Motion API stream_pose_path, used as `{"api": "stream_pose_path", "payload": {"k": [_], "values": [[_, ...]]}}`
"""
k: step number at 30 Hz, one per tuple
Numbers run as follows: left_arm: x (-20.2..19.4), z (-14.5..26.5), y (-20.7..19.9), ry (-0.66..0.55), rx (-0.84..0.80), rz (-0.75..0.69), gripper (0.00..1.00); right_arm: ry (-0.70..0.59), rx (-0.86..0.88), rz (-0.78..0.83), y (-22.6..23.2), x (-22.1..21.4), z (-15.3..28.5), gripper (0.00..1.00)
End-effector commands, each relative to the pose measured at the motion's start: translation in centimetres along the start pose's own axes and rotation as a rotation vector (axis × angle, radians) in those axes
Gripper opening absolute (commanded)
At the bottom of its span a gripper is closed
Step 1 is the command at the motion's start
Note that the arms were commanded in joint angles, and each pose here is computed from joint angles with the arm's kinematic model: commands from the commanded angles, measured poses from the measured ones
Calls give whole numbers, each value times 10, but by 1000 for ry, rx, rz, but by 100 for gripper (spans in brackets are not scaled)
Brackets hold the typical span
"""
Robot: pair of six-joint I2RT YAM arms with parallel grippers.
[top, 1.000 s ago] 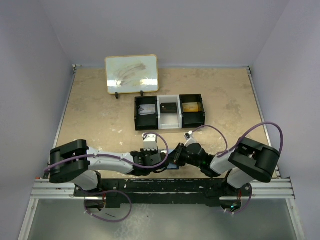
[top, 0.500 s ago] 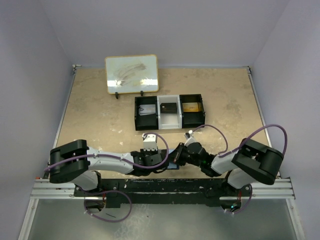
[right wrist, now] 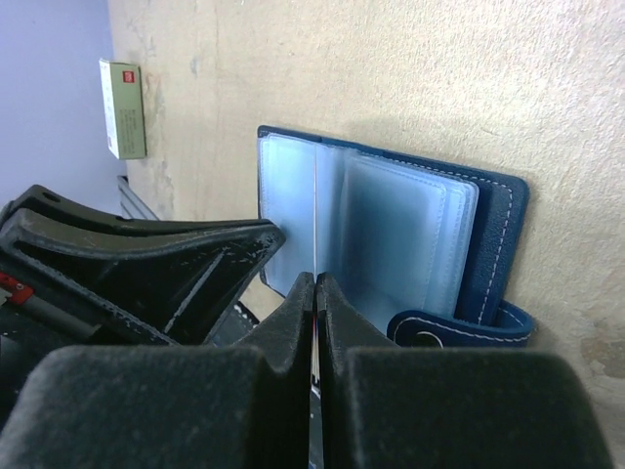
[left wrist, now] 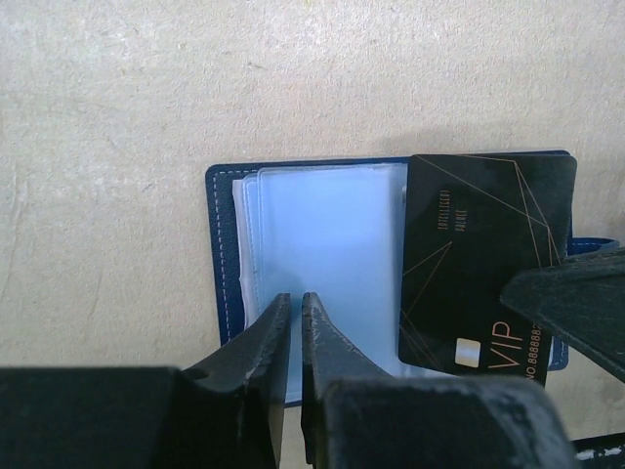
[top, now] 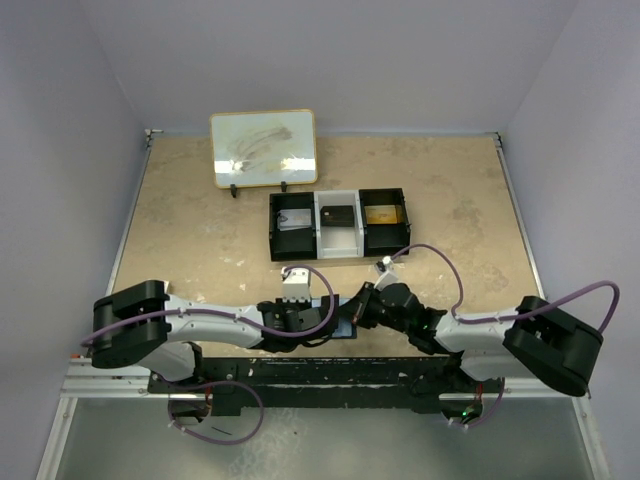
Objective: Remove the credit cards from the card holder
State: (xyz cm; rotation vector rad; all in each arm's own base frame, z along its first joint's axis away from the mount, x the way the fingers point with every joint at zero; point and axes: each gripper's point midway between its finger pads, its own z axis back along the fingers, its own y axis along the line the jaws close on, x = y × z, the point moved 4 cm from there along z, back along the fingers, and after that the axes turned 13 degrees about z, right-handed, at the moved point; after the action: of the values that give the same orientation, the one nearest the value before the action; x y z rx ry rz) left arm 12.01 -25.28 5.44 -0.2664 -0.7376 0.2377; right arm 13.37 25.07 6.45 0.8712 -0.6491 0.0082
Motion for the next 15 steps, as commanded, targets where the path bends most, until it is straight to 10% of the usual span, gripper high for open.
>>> {"api": "stream_pose_path", "payload": {"k": [1,15], "values": [[17,15,-15,-31,-41,10,10,-29,-36,56,-5,6,3,0],[67,48,-38,-58,-77,-175,42,-74,-35,123,5,21,12,0]]}}
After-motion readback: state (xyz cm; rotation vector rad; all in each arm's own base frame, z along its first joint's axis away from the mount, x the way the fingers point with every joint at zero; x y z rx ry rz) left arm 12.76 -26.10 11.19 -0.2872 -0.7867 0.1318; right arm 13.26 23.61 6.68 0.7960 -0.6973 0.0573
